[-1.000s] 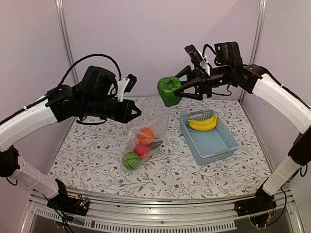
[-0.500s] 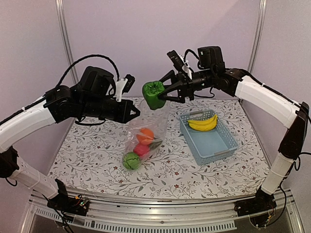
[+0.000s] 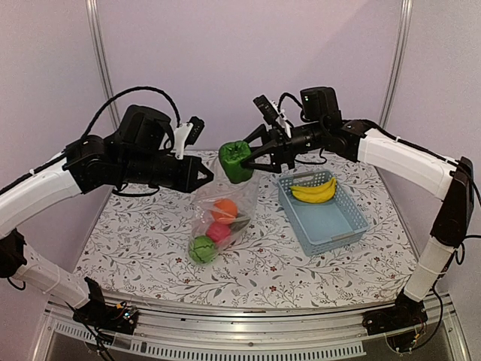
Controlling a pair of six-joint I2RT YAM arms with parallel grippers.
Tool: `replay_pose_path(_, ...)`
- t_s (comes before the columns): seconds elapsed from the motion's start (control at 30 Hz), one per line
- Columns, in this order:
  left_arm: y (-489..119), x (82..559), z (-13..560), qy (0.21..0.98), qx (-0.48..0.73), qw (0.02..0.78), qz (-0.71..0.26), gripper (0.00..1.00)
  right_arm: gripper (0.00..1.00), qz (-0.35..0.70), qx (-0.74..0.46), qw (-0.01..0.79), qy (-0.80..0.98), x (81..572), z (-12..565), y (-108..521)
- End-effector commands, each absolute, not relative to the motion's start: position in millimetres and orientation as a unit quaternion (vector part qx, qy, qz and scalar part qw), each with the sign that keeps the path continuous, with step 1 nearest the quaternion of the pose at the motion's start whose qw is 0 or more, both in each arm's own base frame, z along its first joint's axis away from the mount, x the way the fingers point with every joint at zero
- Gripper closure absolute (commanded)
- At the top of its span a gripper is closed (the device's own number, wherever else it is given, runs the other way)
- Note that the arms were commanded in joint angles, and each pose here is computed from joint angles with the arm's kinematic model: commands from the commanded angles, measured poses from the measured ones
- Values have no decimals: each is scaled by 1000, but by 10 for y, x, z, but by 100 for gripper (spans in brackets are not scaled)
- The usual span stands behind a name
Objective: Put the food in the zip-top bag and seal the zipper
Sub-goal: Place the fake vegetable in the zipper food storage bag, then move the fake fruit to the bin.
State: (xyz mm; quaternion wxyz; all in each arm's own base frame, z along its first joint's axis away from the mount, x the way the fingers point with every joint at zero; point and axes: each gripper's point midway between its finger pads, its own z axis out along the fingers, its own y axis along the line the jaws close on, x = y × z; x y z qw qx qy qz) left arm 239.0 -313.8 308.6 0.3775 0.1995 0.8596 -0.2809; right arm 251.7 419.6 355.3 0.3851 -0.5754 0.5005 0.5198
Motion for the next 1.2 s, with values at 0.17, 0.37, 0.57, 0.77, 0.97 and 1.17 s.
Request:
replay_pose_path(0.17, -3111, 2335, 3130, 854, 196, 386, -288, 100, 30, 508, -578, 396, 501, 2445, 3543, 4182)
replay_pose_path(0.37, -3075, 2340, 3107, 855, 194, 389, -282, 100, 18, 495, -583, 411, 496, 2391, 3655, 4103)
replay_pose_path(0.57, -3082, 2342, 3091, 856, 195, 388, -281, 100, 18, 487, -593, 427, 479, 2262, 3829, 3991)
replay_pose_path(0.77, -3056, 2370, 3157, 851, 207, 402, -268, 100, 17, 432, -604, 451, 496, 2257, 3765, 3838)
replay_pose_path(0.97, -3163, 2344, 3565, 837, 219, 417, -280, 100, 16, 377, -563, 489, 549, 2617, 3782, 3484)
replay_pose_path(1.17, -2898, 2527, 3308, 847, 194, 448, -210, 100, 17, 351, -473, 504, 632, 3205, 3711, 2856)
